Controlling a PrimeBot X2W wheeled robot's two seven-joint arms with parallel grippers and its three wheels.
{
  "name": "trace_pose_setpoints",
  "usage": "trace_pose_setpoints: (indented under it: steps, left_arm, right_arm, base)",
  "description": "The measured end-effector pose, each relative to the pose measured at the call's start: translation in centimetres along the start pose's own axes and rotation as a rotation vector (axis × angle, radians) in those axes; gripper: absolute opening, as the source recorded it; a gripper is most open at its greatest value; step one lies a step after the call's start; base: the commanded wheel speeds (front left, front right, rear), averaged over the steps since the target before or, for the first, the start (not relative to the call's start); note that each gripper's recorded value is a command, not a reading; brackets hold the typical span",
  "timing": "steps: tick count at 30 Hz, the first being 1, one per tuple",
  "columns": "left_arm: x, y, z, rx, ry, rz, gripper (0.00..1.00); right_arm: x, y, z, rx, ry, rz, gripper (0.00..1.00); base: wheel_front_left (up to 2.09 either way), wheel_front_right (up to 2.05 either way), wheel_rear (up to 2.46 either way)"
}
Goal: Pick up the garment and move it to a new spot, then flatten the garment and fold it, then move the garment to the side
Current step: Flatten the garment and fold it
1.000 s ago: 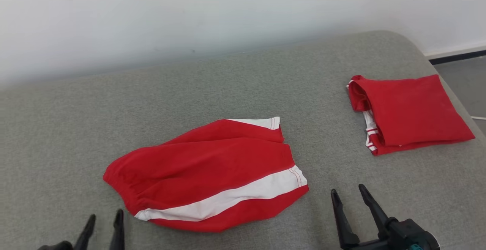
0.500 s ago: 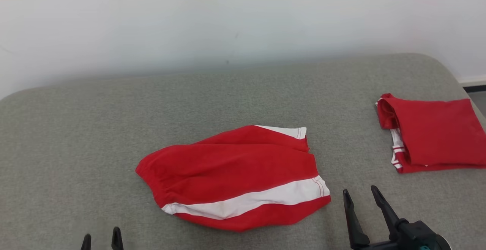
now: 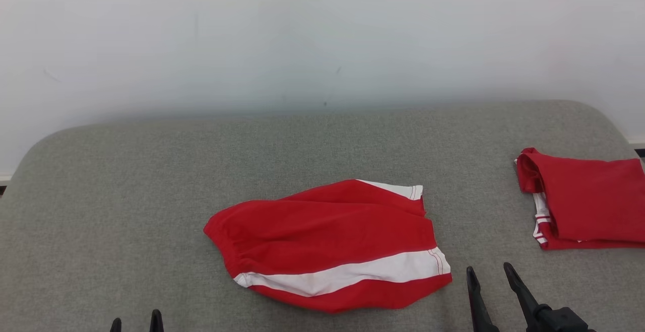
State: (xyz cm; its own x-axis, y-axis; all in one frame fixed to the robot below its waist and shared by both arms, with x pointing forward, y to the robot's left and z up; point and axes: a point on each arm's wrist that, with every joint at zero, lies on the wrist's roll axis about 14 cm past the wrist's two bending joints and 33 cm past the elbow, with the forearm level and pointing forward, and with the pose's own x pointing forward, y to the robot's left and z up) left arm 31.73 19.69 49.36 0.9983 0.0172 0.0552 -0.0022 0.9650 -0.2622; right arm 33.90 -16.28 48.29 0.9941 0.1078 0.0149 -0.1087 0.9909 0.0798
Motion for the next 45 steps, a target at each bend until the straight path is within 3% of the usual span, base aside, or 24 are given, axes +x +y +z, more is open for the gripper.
trace_pose_setpoints:
  steps: [26, 45]
  left_arm:
    - [0.0, -1.1, -2.3, -0.005, 0.084, -0.057, 1.0]
    - [5.0, -4.6, -10.7, 0.002, 0.377, -0.214, 1.0]
  right_arm:
    - [-0.4, 0.0, -0.6, 0.01, 0.017, -0.004, 1.0]
    - [0.1, -0.9, -1.0, 0.012, 0.034, -0.033, 1.0]
  base:
    - [0.0, 0.0, 0.0]
    - [0.0, 0.0, 0.0]
